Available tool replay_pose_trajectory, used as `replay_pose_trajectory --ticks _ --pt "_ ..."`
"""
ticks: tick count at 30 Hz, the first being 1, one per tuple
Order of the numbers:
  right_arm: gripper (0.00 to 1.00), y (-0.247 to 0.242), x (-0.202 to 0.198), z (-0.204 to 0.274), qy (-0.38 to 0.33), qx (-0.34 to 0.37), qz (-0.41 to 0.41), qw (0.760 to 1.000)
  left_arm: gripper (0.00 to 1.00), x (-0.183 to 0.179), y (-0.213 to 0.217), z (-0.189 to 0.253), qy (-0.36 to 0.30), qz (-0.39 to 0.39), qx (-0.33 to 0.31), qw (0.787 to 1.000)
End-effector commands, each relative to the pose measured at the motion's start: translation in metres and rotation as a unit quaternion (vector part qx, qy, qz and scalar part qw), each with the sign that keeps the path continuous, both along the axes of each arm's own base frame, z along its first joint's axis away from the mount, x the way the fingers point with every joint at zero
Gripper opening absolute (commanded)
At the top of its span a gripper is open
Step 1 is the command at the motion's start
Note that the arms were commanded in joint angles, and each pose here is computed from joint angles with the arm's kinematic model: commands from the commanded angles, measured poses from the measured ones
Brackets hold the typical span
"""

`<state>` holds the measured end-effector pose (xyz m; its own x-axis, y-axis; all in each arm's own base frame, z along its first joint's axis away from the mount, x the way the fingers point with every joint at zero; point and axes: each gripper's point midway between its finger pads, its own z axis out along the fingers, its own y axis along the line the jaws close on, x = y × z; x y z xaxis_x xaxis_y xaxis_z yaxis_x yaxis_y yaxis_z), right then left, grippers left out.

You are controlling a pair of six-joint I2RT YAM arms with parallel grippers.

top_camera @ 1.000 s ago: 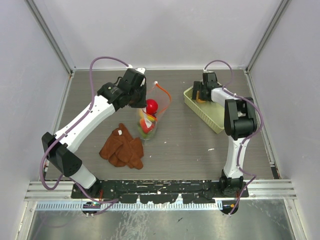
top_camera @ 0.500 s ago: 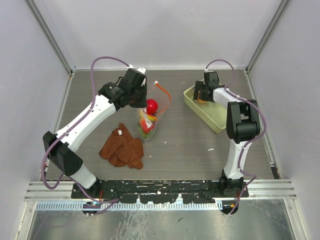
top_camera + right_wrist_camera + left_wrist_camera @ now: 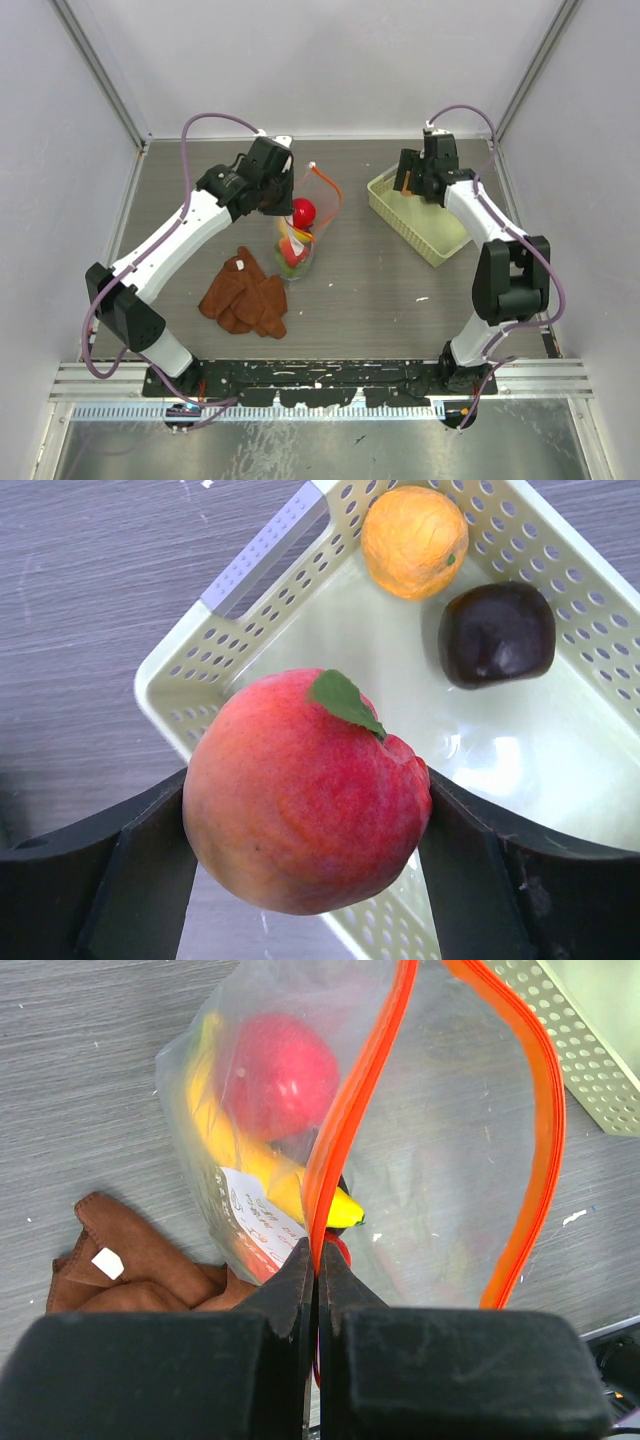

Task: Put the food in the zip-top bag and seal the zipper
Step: Pick up the fake fruit from the bin.

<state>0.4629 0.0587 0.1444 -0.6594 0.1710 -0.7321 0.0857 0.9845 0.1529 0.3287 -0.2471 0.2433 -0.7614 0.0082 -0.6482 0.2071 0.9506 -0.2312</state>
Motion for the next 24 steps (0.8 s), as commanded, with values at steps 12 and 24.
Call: replay_pose_trajectory --ticks 12,24 --pt "0.60 0.045 -0.064 0.110 -0.070 0.066 0.059 0.994 0.00 0.010 -0.009 0.027 -0.048 -0.009 -0.042 0.998" --pt "0.59 0.123 -0.103 0.173 -0.123 0.108 0.163 0.973 0.00 0.009 -0.016 0.021 -0.036 -0.024 -0.044 0.998"
